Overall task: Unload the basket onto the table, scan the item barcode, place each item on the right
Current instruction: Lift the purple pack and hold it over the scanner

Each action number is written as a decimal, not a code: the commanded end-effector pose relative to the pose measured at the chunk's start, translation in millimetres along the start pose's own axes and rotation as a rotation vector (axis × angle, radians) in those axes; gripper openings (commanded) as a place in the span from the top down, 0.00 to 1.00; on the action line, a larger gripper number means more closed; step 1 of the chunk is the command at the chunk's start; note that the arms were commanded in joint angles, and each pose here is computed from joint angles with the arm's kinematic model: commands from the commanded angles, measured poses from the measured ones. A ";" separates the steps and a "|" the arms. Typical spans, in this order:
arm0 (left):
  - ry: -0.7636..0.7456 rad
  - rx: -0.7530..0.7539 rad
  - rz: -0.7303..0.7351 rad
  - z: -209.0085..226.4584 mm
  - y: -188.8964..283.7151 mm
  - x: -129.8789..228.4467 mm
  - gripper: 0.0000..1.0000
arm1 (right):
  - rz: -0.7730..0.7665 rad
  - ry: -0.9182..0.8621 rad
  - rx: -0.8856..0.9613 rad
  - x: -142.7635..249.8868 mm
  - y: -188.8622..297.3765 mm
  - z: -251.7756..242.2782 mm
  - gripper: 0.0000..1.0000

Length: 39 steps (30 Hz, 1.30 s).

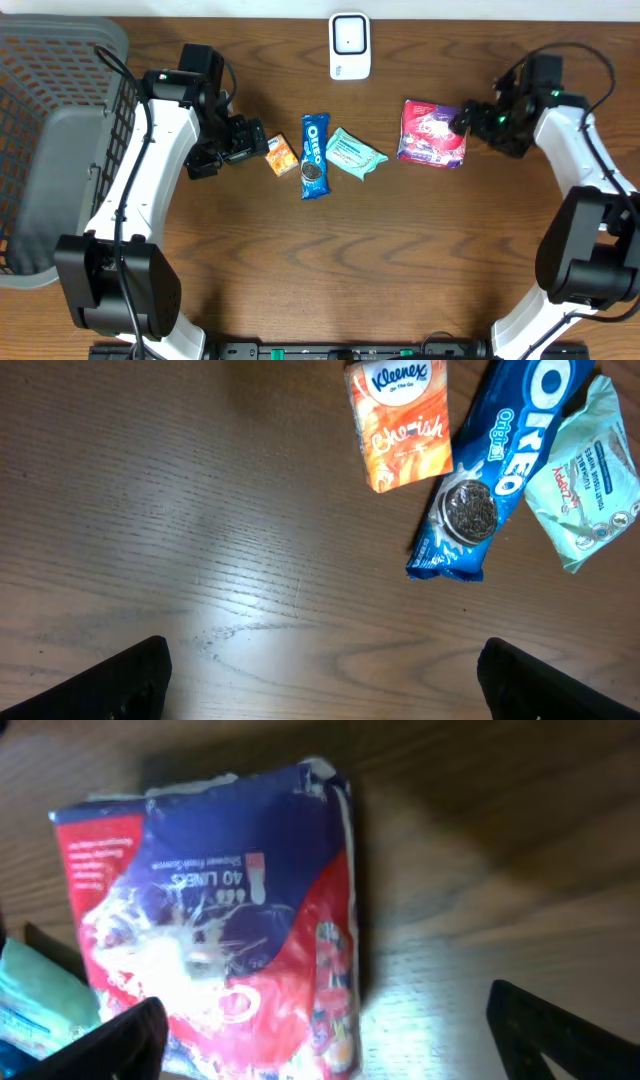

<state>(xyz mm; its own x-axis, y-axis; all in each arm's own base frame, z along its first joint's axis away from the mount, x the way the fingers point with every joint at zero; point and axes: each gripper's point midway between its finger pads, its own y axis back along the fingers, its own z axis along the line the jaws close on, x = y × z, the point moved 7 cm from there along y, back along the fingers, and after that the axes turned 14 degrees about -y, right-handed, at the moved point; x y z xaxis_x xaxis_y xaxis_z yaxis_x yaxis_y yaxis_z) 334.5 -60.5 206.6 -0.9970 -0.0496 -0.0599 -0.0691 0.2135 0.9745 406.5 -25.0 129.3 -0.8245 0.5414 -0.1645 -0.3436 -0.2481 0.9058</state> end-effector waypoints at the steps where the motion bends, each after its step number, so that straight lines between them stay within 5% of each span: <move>1: 0.017 0.003 -0.013 1.3 5.4 0.2 0.02 | 0.041 0.009 -0.089 10.8 -14.4 -1.1 0.08; 17: 0.017 0.003 -0.013 1.3 5.4 0.2 0.02 | 0.080 -0.039 -0.193 22.3 -53.0 -7.3 0.34; 26: 0.017 0.003 -0.013 1.3 5.4 0.2 0.02 | 0.139 -0.066 -0.204 28.6 -67.2 -11.1 0.99; 33: 0.017 0.003 -0.013 1.3 5.4 0.2 0.02 | 0.132 -0.169 -0.384 9.4 -40.6 28.4 0.99; 39: 0.017 0.003 -0.013 1.3 5.4 0.2 0.02 | 0.050 -0.089 -0.586 -1.5 -28.7 104.5 0.99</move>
<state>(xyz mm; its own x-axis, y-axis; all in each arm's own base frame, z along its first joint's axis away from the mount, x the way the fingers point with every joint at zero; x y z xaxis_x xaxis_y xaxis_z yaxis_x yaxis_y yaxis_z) 334.5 -60.5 206.6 -0.9970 -0.0496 -0.0598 -0.0691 0.2139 0.9744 448.9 26.0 113.4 -0.7997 0.5937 -0.0893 -0.5007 -0.5774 0.6450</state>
